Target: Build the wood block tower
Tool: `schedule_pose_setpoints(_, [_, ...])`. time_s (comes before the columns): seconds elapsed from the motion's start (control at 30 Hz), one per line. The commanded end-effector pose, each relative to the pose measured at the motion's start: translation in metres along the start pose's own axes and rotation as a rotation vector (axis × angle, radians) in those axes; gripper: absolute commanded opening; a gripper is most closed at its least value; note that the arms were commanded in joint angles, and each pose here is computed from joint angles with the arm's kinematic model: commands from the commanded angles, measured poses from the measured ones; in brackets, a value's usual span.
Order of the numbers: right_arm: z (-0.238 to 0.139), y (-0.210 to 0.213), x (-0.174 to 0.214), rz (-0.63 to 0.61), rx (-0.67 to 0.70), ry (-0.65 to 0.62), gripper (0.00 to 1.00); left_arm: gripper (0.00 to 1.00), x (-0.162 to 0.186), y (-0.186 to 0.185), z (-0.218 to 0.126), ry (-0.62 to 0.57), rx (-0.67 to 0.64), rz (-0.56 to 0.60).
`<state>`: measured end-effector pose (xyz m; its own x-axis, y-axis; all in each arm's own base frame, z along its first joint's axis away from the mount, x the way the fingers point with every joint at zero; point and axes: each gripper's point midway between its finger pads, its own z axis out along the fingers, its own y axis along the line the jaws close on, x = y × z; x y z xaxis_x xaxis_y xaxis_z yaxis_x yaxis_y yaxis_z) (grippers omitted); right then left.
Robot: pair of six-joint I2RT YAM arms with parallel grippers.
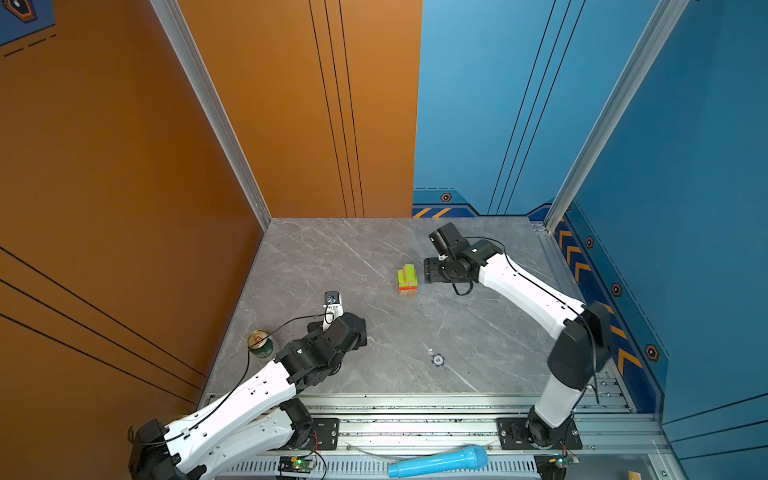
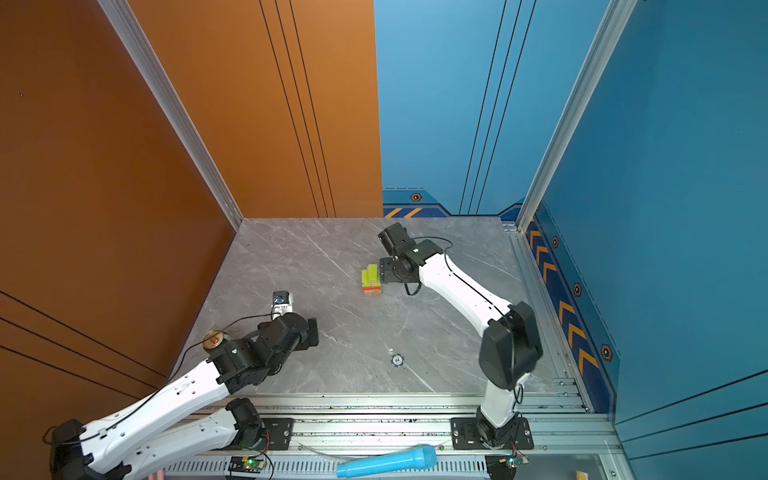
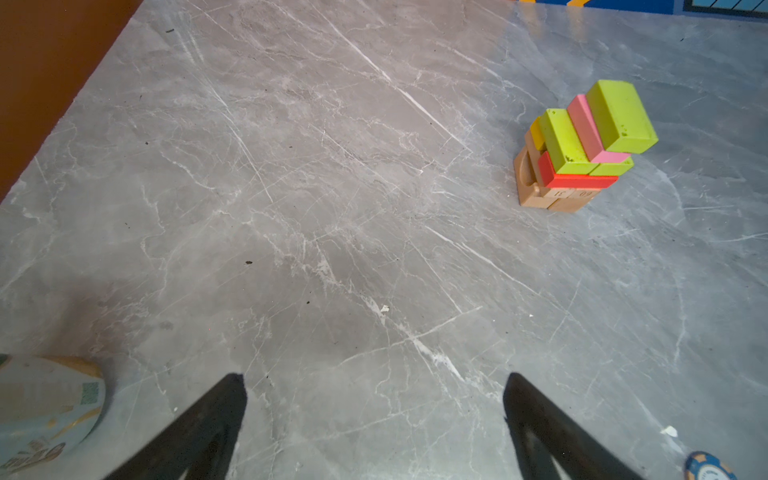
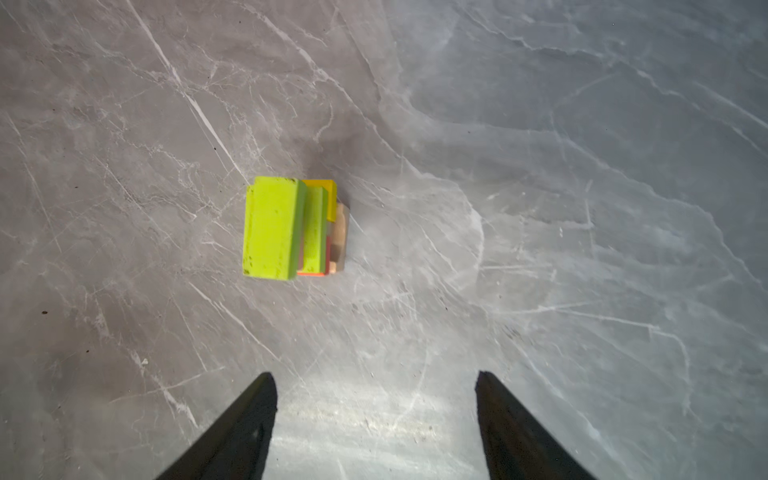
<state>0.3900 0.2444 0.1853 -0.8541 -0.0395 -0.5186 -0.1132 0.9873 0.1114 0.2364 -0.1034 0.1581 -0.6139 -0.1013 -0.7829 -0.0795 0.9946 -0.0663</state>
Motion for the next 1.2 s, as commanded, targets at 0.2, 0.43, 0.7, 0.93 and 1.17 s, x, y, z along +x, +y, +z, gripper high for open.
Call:
schedule_pose_setpoints(0.2, [0.054, 0.029, -0.023, -0.097, 0.108, 0.065, 0.80, 0.98, 0.017, 0.009, 0.011, 0.017, 0.025, -0.029])
schedule_pose_setpoints(0.43, [0.081, 0.047, -0.023, -0.127, 0.130, 0.093, 0.77, 0.98, 0.024, 0.021, 0.018, 0.036, 0.028, -0.065])
schedule_pose_setpoints(0.7, [0.093, 0.053, -0.022, -0.129, 0.144, 0.106, 0.70, 0.98, 0.028, 0.034, 0.020, 0.038, 0.027, -0.100])
schedule_pose_setpoints(0.93, [0.102, 0.053, -0.021, -0.127, 0.158, 0.118, 0.62, 0.98, 0.032, 0.041, 0.022, 0.048, 0.021, -0.118])
schedule_pose_setpoints(1.17, [0.105, 0.054, -0.020, -0.120, 0.159, 0.120, 0.58, 0.98, 0.033, 0.042, 0.024, 0.053, 0.026, -0.128])
